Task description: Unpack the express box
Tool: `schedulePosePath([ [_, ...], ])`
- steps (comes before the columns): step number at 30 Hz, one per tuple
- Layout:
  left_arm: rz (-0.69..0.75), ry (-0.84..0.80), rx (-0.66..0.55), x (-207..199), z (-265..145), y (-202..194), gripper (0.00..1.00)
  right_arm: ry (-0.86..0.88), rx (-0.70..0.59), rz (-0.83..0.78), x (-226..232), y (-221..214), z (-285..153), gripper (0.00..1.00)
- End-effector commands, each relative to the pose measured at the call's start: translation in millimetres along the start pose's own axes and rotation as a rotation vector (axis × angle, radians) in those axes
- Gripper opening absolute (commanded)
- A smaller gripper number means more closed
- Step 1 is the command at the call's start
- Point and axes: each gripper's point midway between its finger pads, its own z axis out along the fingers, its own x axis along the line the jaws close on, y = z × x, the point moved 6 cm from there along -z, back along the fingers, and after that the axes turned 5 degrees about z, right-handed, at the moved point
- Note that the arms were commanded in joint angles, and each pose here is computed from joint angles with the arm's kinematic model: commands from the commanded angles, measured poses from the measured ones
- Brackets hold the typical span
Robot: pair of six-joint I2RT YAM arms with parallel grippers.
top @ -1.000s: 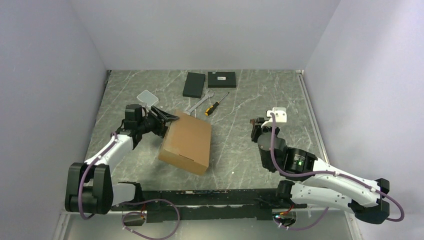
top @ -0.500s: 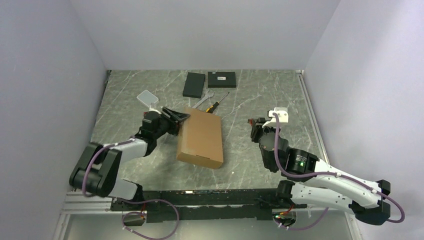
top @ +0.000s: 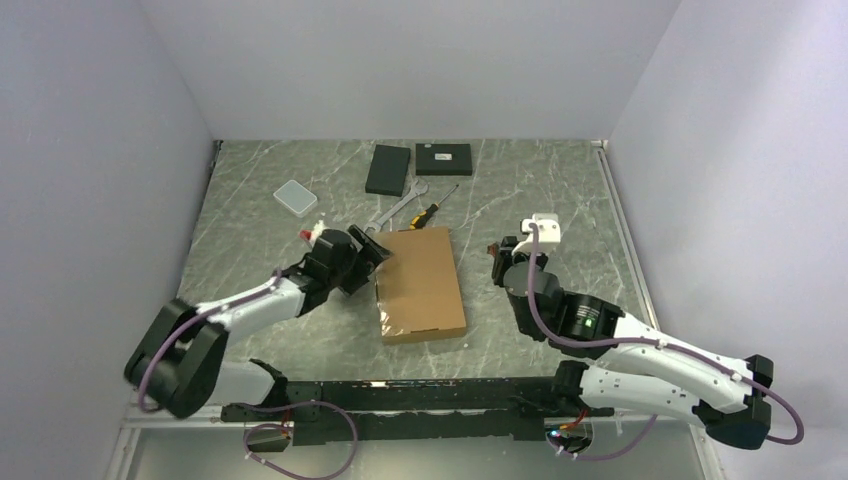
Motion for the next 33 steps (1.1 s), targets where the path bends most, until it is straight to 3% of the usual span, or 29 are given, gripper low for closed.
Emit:
schedulePosePath([
  [1,0.154,0.358,-0.027,36.4,-51.2,15.3,1.0,0.035,0.019,0.021,11.3,-8.0,14.9,0.0],
  [5,0.169,0.417,0.029,43.0,-86.8,31.6,0.99,0.102,0.112,-0.019,20.1,-16.7,41.8,0.0],
  [10,0.313,0.071,0.143,11.7,-100.6,65.2,0.91,0.168,0.244,-0.07,25.1,-20.2,69.9,0.0],
  [14,0.47,-0.075,0.295,-14.1,-88.8,88.1,0.88,0.21,0.385,-0.076,22.8,-28.2,90.3,0.0],
  [17,0.499,-0.17,0.403,-22.9,-67.0,91.2,0.79,0.202,0.445,-0.078,21.7,-34.0,102.4,0.0],
  [21,0.379,-0.319,0.491,-21.9,-41.0,77.9,0.58,0.176,0.476,-0.101,21.2,-40.1,120.2,0.0],
  [28,0.301,-0.353,0.427,-14.4,-37.7,27.7,0.56,0.195,0.495,-0.127,37.0,-47.9,147.8,0.0],
  [33,0.265,-0.395,0.4,-30.1,-35.1,-10.5,0.57,0.263,0.515,-0.105,57.4,-48.9,163.5,0.0],
])
